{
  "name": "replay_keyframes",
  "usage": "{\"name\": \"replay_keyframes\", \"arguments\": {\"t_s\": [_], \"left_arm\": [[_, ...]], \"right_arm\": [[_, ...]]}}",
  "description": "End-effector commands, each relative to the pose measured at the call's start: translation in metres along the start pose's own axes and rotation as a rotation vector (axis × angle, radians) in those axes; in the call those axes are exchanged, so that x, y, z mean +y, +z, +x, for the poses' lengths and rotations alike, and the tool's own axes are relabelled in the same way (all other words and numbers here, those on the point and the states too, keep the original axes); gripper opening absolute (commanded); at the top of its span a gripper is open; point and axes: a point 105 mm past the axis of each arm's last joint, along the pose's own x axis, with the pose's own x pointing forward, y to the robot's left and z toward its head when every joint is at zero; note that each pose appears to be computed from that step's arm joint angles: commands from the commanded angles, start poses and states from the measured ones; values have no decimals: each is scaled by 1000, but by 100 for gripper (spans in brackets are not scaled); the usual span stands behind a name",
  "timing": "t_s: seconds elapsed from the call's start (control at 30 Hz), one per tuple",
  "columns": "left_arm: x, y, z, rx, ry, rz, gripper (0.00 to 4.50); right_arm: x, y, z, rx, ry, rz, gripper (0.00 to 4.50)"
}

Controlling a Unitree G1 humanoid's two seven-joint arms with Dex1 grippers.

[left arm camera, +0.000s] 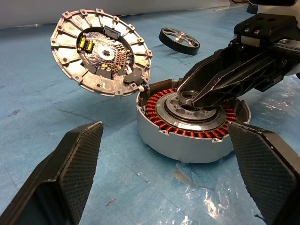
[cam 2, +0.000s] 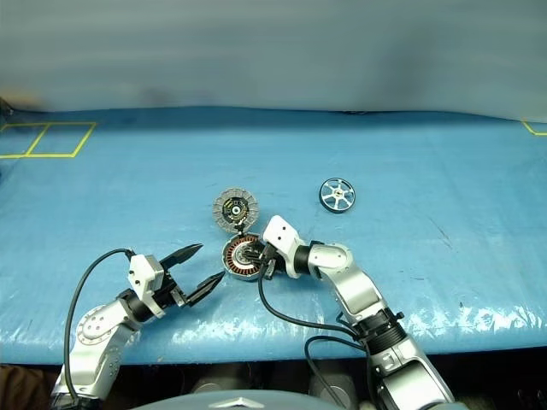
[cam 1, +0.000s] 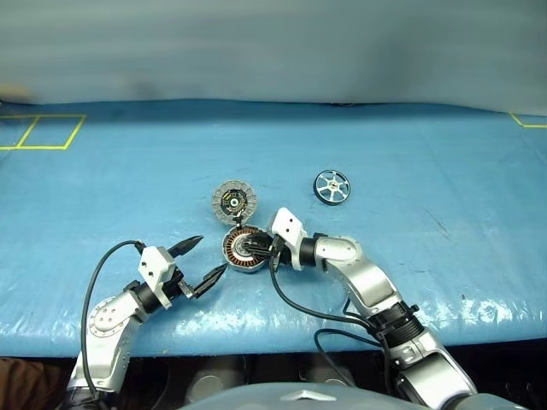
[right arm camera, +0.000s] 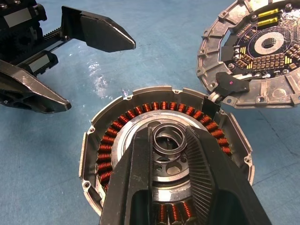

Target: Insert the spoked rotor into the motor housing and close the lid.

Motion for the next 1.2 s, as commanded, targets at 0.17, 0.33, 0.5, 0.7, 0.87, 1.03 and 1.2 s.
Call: {"name": "replay_keyframes", "arguments": {"t_s": [0.17, 0.33, 0.5, 0.7, 0.87, 1.03, 1.2], "left_arm": [[-1, 9, 3, -26, -5, 33, 450], [0, 9, 3, -26, -3, 35, 450], [1, 9, 2, -26, 4, 34, 450], [1, 8, 2, -23, 9, 30, 450], [2, 8, 2, -24, 13, 33, 450], [3, 8, 2, -22, 17, 35, 450], [2, 7, 1, -20, 18, 32, 450]], "right_arm": [[4, 9, 0, -21, 28, -27, 66], [4, 8, 0, -20, 29, -18, 66], [0, 10, -1, -34, 4, -7, 66], [0, 11, -1, -37, 2, -1, 66], [2, 12, 0, -41, 16, 8, 66], [4, 12, 1, -41, 28, 16, 101], [5, 12, 1, -44, 27, 23, 257]]}}
